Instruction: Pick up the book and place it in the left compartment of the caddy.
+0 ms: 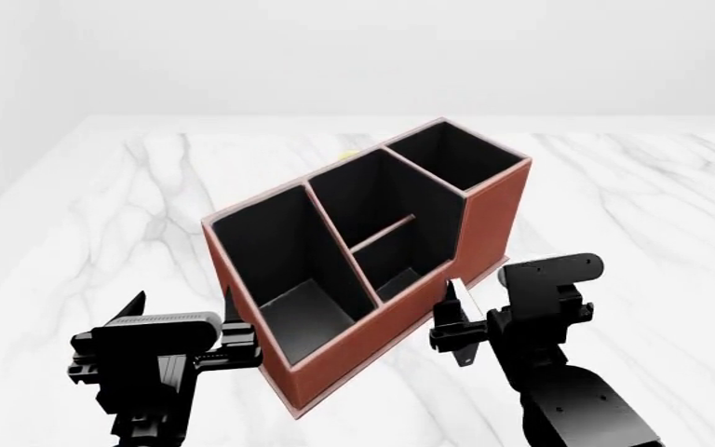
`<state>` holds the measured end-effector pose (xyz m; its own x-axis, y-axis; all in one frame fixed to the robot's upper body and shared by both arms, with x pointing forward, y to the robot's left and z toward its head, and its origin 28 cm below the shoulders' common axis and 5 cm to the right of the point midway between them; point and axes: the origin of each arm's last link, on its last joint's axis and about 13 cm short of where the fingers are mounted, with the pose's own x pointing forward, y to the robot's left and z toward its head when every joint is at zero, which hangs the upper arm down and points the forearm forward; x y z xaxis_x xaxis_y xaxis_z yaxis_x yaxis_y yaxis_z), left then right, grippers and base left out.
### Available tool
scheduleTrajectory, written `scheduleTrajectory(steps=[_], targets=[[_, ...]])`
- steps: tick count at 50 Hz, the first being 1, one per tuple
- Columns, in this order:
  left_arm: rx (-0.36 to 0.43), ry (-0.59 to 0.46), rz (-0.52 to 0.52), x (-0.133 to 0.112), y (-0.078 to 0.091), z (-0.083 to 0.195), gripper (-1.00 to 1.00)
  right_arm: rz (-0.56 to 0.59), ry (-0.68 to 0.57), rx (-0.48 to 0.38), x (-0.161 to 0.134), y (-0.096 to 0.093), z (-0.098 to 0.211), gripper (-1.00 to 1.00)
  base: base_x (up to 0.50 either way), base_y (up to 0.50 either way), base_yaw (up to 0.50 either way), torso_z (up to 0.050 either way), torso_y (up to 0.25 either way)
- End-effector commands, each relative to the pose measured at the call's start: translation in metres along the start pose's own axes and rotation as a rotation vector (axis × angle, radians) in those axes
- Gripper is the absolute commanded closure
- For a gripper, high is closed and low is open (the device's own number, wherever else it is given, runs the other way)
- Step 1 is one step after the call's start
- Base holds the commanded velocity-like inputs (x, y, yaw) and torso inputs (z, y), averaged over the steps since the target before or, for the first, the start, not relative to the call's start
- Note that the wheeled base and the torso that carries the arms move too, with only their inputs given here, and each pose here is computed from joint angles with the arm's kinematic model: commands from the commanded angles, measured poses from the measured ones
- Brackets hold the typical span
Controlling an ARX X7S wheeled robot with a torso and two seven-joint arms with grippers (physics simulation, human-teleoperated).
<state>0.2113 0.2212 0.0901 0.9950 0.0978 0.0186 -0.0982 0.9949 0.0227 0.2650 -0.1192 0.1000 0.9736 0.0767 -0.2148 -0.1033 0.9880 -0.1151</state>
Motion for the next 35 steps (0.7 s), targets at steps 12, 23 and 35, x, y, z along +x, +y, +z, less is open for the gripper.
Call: scheduleTrajectory(steps=[12,23,35], targets=[[-0.021,-0.008,-0.003,0.001,0.001,0.002,-1.00,0.149,0.219,0.081,0.019,-0.029,0.008,-1.00,0.00,0.00,0.00,0.000,0.000],[-0.021,-0.005,-0.001,0.000,0.002,0.001,-1.00,0.129,0.299,0.122,0.026,-0.030,0.000,-1.00,0.00,0.00,0.00,0.000,0.000],[-0.020,-0.004,0.000,0.000,0.002,0.000,-1.00,0.120,0.363,0.107,0.034,-0.028,-0.012,-1.00,0.00,0.00,0.00,0.000,0.000]])
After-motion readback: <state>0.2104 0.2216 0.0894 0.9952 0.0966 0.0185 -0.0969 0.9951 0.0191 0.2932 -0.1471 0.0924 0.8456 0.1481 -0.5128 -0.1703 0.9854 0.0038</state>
